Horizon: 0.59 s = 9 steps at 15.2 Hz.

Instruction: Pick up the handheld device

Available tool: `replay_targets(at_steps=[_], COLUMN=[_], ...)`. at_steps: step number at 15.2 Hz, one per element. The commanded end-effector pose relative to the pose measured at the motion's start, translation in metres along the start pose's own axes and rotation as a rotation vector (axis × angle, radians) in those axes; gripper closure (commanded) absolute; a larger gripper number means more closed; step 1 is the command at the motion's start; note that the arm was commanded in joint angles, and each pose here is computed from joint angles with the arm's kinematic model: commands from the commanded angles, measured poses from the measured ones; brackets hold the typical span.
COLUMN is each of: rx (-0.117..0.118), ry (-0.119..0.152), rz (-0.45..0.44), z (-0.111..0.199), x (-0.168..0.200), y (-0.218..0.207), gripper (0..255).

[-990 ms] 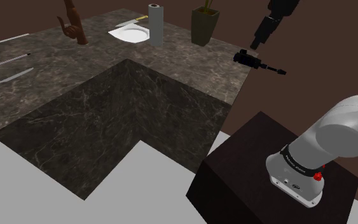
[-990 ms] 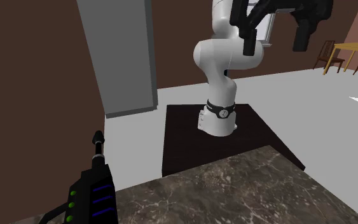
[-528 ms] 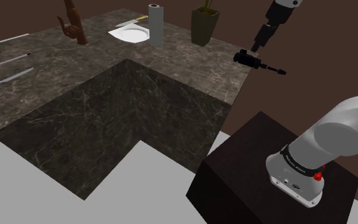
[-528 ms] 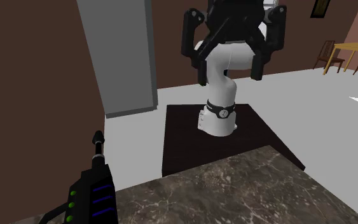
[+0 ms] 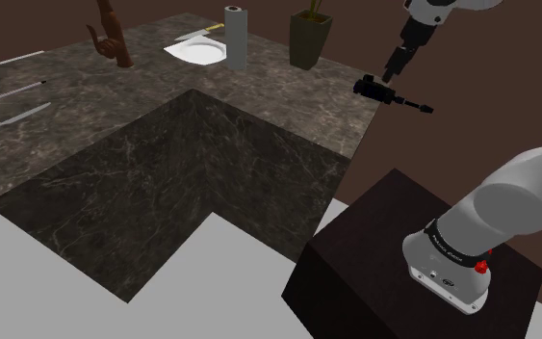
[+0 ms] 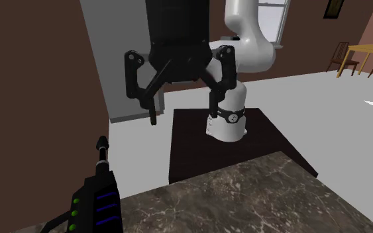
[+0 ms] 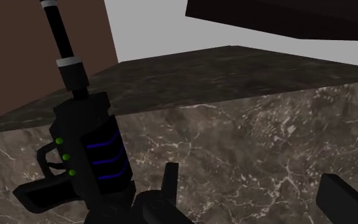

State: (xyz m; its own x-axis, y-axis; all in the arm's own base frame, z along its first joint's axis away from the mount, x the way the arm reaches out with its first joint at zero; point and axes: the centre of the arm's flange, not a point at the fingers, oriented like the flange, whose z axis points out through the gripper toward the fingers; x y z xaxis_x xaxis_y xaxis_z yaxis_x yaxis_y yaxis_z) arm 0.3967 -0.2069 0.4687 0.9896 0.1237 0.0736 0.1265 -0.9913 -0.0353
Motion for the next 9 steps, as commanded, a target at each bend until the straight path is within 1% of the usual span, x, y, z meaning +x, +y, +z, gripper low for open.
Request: replay_targets(at_steps=[1,9], rx=[-0.003,-0.008], ry=[-0.004,-0.021], rz=[0.003,0.016], z=[0.015,0.061], x=[0.002,0.012], y=[0.025,0.119], gripper=[0,0])
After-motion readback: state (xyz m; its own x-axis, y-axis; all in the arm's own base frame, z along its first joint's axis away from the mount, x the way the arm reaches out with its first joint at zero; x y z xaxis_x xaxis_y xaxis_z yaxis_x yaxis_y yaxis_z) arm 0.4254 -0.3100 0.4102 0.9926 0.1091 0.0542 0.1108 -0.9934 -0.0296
